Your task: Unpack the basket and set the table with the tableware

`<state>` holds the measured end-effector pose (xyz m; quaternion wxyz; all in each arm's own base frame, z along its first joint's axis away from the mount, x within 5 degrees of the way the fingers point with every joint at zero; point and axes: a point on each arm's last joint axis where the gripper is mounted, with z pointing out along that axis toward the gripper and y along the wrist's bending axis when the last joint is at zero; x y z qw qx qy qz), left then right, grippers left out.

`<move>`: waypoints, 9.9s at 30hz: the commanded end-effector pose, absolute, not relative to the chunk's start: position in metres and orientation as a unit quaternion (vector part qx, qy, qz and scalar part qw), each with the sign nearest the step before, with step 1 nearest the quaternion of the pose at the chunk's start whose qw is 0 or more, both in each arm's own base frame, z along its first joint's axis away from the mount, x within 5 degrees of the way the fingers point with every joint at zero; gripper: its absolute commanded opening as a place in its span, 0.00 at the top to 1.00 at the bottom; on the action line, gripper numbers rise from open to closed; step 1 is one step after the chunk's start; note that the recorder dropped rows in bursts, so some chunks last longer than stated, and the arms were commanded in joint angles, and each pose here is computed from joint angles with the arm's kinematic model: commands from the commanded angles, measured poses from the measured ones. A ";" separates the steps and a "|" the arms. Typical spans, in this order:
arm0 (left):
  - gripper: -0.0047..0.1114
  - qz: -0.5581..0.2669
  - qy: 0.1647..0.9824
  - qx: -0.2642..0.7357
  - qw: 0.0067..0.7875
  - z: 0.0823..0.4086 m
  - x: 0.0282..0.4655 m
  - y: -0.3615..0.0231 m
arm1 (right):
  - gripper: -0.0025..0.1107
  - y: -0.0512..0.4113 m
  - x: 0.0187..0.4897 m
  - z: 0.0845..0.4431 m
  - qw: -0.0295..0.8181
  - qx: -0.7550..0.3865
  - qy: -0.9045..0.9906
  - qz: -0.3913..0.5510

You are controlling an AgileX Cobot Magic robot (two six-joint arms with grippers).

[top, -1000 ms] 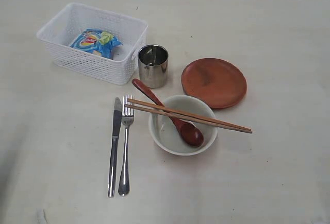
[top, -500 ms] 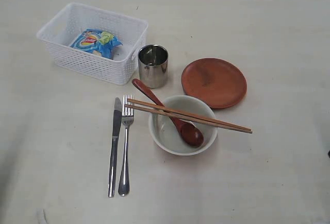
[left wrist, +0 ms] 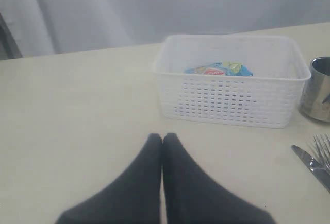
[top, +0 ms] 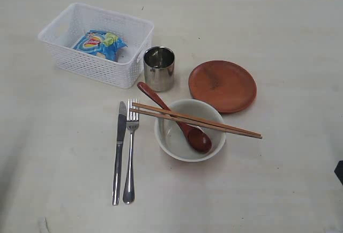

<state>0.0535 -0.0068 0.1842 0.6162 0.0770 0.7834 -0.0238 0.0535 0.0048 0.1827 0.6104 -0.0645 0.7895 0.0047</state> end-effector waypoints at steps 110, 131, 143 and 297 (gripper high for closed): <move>0.37 -0.042 0.959 0.225 0.169 0.166 0.420 -0.141 | 0.97 0.004 0.053 0.183 0.613 -0.065 0.787 -0.003; 0.96 -0.046 0.957 0.226 0.174 0.191 0.412 -0.139 | 0.97 0.004 0.053 0.183 0.613 -0.065 0.787 -0.003; 0.96 -0.067 0.930 0.220 0.286 0.272 0.395 -0.141 | 0.97 0.004 0.053 0.183 0.613 -0.065 0.787 -0.003; 0.96 -0.104 0.844 0.475 0.226 0.176 0.276 -0.362 | 0.97 0.004 0.053 0.183 0.613 -0.064 0.788 -0.002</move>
